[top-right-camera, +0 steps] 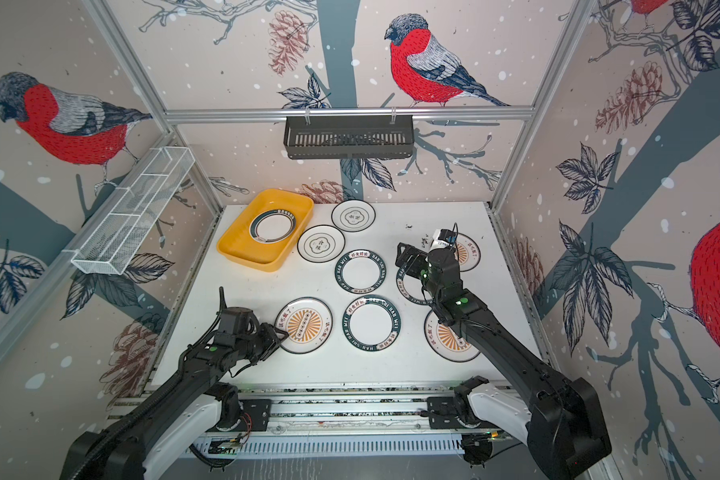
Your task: Place the plates into the plastic bin on the countertop
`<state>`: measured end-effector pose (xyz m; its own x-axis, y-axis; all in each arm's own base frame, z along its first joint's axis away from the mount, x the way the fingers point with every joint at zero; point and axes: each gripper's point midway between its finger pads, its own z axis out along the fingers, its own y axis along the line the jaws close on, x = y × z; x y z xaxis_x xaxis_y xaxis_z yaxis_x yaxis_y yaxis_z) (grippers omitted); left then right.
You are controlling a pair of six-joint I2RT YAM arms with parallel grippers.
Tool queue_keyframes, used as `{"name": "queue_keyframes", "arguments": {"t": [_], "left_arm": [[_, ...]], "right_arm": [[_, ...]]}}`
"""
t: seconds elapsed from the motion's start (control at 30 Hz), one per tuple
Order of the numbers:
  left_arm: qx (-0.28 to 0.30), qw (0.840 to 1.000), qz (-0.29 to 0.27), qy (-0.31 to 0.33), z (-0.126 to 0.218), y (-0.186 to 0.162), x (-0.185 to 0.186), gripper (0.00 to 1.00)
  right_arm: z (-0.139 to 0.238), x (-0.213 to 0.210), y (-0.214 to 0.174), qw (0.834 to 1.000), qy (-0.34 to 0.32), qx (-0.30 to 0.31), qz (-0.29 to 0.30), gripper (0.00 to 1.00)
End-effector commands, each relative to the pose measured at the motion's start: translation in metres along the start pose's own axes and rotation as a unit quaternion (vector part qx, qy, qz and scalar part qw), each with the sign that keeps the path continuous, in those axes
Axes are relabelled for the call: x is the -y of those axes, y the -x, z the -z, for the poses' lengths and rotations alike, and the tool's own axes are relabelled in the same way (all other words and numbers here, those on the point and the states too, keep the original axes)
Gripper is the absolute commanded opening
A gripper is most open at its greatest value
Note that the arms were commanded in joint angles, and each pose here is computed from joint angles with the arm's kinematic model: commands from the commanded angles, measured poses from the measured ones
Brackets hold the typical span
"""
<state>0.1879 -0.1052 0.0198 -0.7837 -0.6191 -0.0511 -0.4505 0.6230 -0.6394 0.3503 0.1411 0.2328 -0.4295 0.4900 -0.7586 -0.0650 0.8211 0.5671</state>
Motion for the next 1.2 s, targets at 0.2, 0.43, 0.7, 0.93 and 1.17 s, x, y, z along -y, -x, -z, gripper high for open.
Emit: {"name": "queue_keyframes", "arguments": {"t": [0.2, 0.43, 0.7, 0.93, 1.17], "left_arm": [[0.014, 0.996, 0.083, 0.006, -0.003, -0.006, -0.02, 0.1], [0.043, 0.995, 0.084, -0.028, 0.009, 0.006, 0.001, 0.0], [0.083, 0.995, 0.04, -0.034, 0.035, 0.028, 0.034, 0.0], [0.105, 0.993, 0.003, -0.046, 0.055, 0.043, 0.063, 0.0], [0.123, 0.99, -0.028, -0.064, 0.07, 0.055, 0.091, 0.0]], "right_arm": [[-0.001, 0.001, 0.004, 1.0, -0.006, 0.009, 0.001, 1.0], [-0.002, -0.002, 0.006, 1.0, -0.003, 0.009, 0.006, 1.0], [-0.002, -0.008, 0.003, 1.0, 0.015, 0.001, 0.01, 1.0], [0.001, -0.01, 0.005, 0.999, 0.024, -0.001, 0.035, 1.0], [0.005, -0.001, 0.008, 0.999, 0.019, -0.002, 0.04, 1.0]]}}
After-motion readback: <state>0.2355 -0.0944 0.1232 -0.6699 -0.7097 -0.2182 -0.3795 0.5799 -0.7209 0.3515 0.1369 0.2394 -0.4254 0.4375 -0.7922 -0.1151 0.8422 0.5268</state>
